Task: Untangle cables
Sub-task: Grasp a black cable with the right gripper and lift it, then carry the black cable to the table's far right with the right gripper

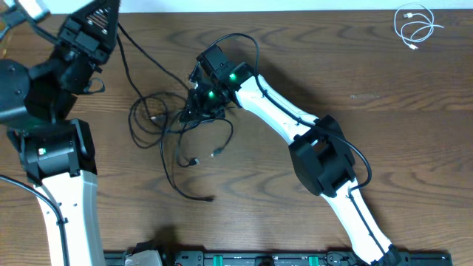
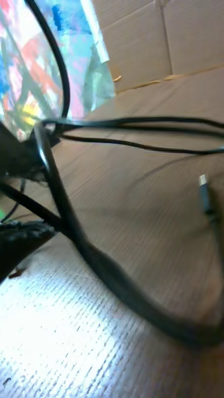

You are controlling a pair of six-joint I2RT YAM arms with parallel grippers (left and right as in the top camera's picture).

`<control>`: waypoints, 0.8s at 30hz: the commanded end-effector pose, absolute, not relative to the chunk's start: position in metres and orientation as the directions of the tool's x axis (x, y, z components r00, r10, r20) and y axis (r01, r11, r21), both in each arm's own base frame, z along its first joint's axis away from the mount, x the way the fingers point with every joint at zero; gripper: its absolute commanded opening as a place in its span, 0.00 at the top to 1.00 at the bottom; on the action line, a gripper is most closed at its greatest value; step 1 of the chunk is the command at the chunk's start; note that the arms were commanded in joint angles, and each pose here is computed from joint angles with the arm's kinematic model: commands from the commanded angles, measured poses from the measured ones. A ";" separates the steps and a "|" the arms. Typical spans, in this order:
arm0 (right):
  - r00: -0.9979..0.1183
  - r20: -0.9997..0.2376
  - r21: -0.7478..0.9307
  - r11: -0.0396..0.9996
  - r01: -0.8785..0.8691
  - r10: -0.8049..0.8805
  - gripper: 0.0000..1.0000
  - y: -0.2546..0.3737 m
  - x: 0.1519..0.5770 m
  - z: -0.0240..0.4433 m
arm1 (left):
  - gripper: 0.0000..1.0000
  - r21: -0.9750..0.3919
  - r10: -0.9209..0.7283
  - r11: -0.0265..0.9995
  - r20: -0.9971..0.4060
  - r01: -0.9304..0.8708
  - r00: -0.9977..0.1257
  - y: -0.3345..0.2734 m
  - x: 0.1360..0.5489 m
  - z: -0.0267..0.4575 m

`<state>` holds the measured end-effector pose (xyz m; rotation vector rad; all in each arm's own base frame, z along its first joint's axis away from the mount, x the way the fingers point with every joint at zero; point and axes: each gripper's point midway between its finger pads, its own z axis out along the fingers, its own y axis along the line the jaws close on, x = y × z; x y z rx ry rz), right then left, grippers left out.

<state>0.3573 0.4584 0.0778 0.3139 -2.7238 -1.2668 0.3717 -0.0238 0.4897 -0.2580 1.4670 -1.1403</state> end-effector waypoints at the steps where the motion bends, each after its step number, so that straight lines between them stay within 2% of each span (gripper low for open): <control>1: -0.967 0.004 0.755 0.634 -0.164 -0.255 0.89 0.457 0.357 0.069 | 0.93 -0.694 -0.647 0.551 -0.706 0.463 -0.287 -0.030 0.368 0.484; 2: -0.967 -0.002 0.751 0.638 -0.170 -0.255 0.97 0.457 0.358 0.069 | 0.93 -0.692 -0.642 0.558 -0.709 0.458 -0.291 -0.030 0.368 0.481; 3: -0.967 -0.008 0.746 0.642 -0.176 -0.256 0.99 0.456 0.359 0.067 | 0.93 -0.692 -0.638 0.562 -0.711 0.453 -0.294 -0.030 0.369 0.479; 8: -0.951 -0.086 0.741 0.619 -0.260 -0.296 0.99 0.449 0.368 0.069 | 0.93 -0.696 -0.632 0.570 -0.711 0.437 -0.309 -0.030 0.369 0.472; 12: -0.926 -0.195 0.728 0.585 -0.357 -0.322 0.99 0.436 0.387 0.084 | 0.93 -0.690 -0.603 0.576 -0.720 0.438 -0.343 -0.035 0.367 0.463; 18: -0.879 -0.395 0.673 0.567 -0.474 -0.267 0.99 0.392 0.432 0.150 | 0.93 -0.698 -0.539 0.612 -0.712 0.372 -0.450 -0.039 0.364 0.423; 24: -0.825 -0.555 0.565 0.681 -0.467 -0.106 0.99 0.319 0.480 0.225 | 0.93 -0.651 -0.425 0.688 -0.721 0.322 -0.548 -0.042 0.353 0.375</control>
